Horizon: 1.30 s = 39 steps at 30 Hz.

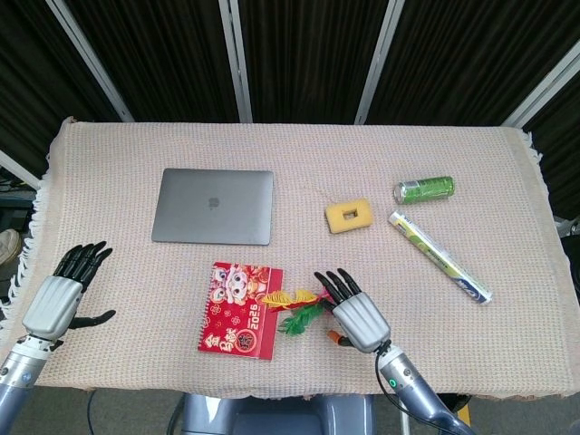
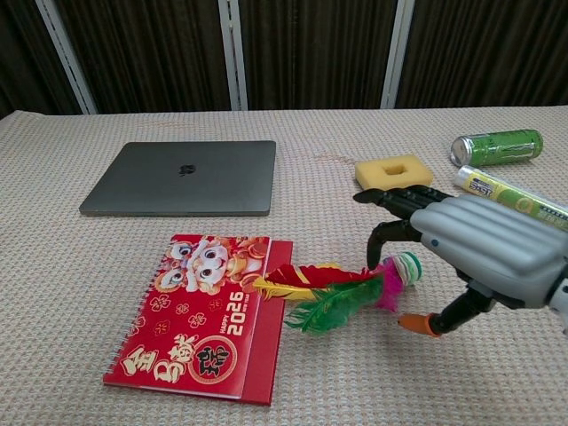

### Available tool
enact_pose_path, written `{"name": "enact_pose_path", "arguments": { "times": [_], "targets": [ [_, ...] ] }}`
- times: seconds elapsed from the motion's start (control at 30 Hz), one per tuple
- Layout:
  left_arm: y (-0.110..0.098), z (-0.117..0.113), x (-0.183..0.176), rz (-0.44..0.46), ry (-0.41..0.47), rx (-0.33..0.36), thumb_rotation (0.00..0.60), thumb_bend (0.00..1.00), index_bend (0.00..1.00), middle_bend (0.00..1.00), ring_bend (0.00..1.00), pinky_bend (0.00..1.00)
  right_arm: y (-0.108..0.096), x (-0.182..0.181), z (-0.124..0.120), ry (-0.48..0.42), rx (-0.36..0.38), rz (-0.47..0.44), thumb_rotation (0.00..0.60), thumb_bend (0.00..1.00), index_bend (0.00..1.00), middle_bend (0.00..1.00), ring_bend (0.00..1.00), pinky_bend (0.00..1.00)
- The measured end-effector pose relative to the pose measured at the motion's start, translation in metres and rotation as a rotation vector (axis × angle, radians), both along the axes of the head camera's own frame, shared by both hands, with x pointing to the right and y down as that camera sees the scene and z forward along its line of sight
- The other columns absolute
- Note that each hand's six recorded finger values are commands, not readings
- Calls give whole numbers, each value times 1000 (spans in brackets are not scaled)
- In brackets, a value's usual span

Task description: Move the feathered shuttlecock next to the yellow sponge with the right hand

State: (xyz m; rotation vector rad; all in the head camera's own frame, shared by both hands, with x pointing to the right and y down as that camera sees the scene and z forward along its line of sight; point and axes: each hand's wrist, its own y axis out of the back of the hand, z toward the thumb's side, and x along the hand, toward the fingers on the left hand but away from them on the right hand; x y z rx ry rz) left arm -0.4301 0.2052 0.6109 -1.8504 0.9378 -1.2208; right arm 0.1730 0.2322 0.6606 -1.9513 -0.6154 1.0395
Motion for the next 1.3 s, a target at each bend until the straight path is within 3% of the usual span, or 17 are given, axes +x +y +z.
{"name": "enact_pose_path", "arguments": {
  "times": [0.63, 1.0, 1.3],
  "targets": [
    [-6, -1, -9, -34, -6, 7, 600, 0, 0, 0, 0, 0, -25, -46, 19, 19, -48, -51, 600, 210, 377, 0, 0, 0],
    [-8, -2, -12, -41, -2, 11, 600, 0, 0, 0, 0, 0, -23, -57, 27, 7, -76, -56, 600, 347, 448, 0, 0, 0],
    [-7, -3, -12, -41, -7, 14, 600, 0, 0, 0, 0, 0, -26, -62, 38, 8, -104, -74, 600, 393, 458, 0, 0, 0]
  ]
}}
